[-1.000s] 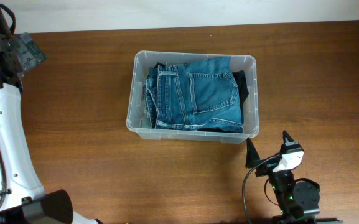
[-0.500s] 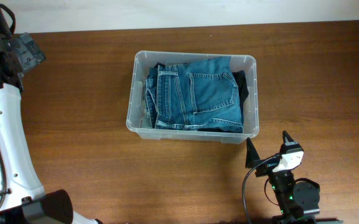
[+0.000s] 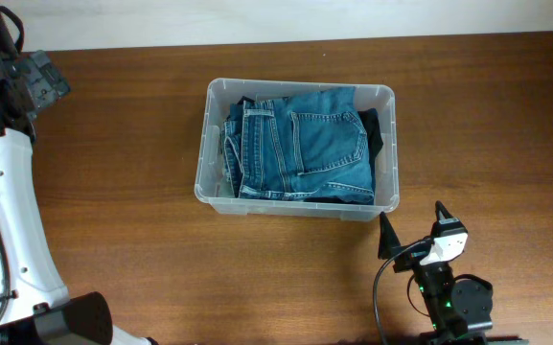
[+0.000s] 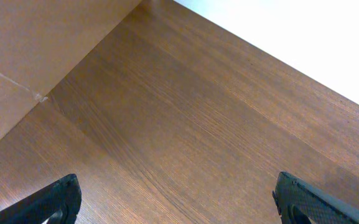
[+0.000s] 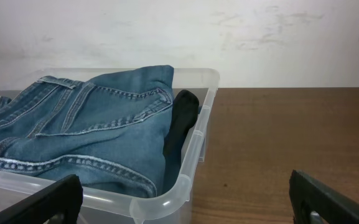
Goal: Pack container
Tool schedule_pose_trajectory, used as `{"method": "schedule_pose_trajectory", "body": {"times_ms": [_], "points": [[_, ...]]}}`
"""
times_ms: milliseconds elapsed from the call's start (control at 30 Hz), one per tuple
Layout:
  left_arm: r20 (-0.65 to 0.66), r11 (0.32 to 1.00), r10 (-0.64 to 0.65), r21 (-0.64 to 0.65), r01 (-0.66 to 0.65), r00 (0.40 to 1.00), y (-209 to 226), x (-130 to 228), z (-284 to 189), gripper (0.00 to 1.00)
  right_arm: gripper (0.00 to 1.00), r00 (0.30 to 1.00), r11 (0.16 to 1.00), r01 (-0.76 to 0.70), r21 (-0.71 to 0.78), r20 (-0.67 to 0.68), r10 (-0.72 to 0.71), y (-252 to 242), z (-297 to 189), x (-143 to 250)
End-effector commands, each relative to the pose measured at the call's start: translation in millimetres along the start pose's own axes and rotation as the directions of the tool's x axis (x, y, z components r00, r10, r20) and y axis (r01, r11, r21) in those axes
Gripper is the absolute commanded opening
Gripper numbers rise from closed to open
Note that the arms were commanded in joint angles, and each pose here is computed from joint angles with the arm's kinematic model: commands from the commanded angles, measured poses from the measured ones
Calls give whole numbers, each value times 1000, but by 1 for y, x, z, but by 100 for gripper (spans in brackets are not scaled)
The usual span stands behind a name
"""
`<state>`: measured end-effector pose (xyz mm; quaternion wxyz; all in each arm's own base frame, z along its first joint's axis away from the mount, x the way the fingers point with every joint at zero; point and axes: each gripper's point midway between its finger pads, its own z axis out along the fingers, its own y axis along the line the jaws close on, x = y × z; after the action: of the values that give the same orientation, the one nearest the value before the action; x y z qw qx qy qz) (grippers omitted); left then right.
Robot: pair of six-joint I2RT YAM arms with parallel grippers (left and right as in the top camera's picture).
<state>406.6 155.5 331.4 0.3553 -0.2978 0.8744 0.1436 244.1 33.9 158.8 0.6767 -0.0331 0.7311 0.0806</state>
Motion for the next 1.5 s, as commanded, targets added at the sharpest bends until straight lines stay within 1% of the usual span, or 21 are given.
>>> {"method": "schedule_pose_trajectory", "body": {"times_ms": [0, 167, 367, 433, 600, 633, 767, 900, 1033, 1267, 1467], "points": [[-9, 1000, -7, -8, 7, 1000, 0, 1, 4, 99, 99, 1000, 1000, 4, -7, 3, -4, 0, 0, 1], [-12, 1000, -3, -5, 3, 1000, -1, 3, 4, 99, 98, 1000, 1000, 4, -7, 3, -4, 0, 0, 1], [45, 997, 29, 65, -32, 999, -25, 1, -30, 99, 99, 1000, 1000, 4, -7, 3, -4, 1, 0, 1], [76, 994, 39, 99, -46, 996, -34, 1, -48, 99, 99, 1000, 1000, 4, -7, 3, -4, 1, 0, 1], [183, 971, 55, 219, -95, 982, -56, 3, -115, 99, 99, 1000, 1000, 4, -7, 3, -4, 1, 0, 1], [209, 961, 59, 254, -113, 976, -60, 7, -133, 99, 98, 1000, 1000, 4, -7, 3, -4, 1, 0, 1], [264, 927, 70, 338, -160, 962, -64, 24, -177, 99, 99, 1000, 1000, 4, -7, 3, -4, 1, 0, 1], [288, 905, 81, 380, -191, 954, -50, 50, -202, 99, 99, 1000, 1000, 4, -7, 3, -4, 1, 0, 1], [277, 907, 92, 374, -195, 957, -23, 84, -202, 99, 99, 1000, 1000, 4, -7, 3, -4, 1, 0, 1], [242, 918, 117, 344, -198, 963, 31, 174, -176, 99, 99, 1000, 1000, 4, -7, 3, -4, 0, 0, 1], [206, 925, 126, 328, -190, 970, 51, 236, -138, 99, 99, 1000, 1000, 4, -7, 3, -4, 1, 0, 1]]}}
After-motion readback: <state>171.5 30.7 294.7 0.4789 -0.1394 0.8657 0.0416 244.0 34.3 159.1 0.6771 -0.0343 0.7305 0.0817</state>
